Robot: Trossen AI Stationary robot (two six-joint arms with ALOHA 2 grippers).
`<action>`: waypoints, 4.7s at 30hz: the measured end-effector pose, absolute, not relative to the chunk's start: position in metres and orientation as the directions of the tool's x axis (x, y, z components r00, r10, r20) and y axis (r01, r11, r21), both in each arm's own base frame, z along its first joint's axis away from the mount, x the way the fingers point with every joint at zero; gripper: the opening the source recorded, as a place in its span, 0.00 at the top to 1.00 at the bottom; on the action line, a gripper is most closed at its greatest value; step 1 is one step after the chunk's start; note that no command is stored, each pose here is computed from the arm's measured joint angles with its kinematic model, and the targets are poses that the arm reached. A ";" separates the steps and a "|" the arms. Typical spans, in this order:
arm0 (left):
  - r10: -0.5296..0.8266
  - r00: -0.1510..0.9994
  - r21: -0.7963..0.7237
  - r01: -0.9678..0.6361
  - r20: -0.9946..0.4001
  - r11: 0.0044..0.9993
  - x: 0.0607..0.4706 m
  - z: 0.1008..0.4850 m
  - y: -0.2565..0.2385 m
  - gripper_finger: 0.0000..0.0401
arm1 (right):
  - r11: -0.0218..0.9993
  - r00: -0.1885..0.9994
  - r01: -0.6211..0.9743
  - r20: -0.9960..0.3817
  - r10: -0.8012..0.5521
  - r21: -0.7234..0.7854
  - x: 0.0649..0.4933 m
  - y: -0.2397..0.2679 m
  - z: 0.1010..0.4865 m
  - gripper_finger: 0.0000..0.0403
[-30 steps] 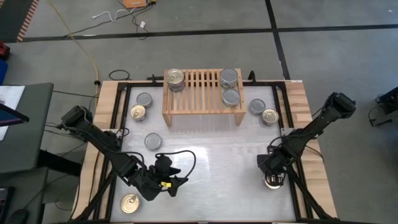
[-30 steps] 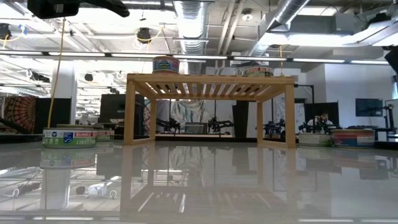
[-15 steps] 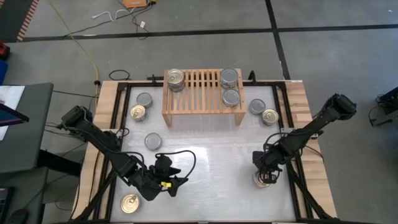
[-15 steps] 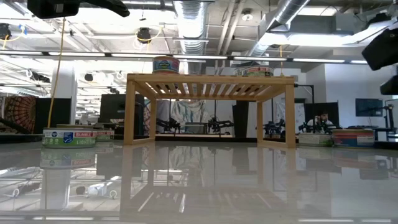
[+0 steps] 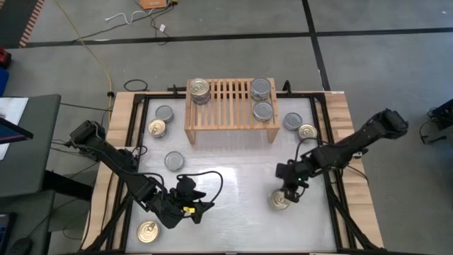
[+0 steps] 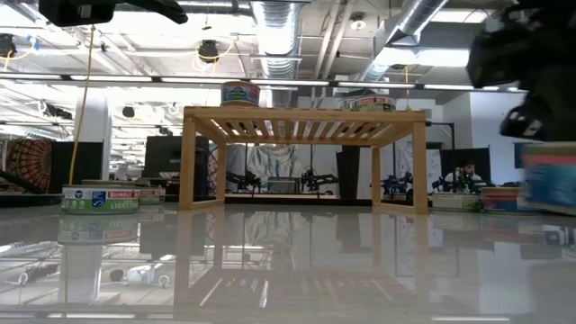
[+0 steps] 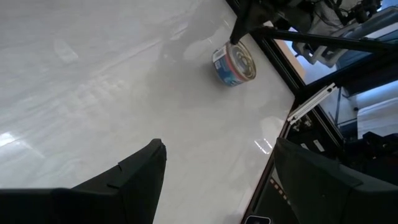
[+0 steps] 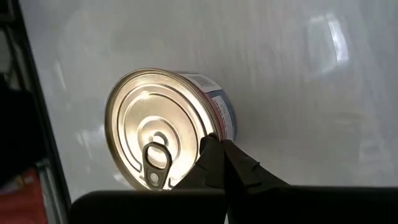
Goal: Stack canned seafood by type on shelf
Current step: Put the blue-pink tuna can on the shelf aligned with the other blue-pink tuna cans
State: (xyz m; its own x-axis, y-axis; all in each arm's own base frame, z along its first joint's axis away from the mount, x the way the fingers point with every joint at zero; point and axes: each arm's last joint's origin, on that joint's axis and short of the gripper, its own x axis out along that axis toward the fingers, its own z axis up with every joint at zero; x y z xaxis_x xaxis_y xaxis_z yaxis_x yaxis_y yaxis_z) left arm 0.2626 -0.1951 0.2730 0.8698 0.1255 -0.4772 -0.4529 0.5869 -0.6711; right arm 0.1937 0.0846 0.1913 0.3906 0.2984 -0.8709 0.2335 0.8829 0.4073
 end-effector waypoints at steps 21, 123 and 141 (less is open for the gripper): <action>0.207 0.829 -0.582 -0.520 -0.519 0.626 0.245 0.284 -0.176 0.29 | 0.849 0.536 0.265 -0.802 0.264 0.457 0.224 0.058 0.242 0.97; -0.069 0.881 -0.614 -0.267 -0.467 0.742 0.337 0.214 -0.082 0.29 | 0.062 0.530 0.848 -0.841 -0.109 0.527 0.234 0.142 0.162 0.68; -0.097 0.867 -0.638 -0.279 -0.489 0.718 0.336 0.211 -0.083 0.29 | 0.121 0.547 0.836 -0.830 -0.107 0.535 0.241 0.140 0.160 0.95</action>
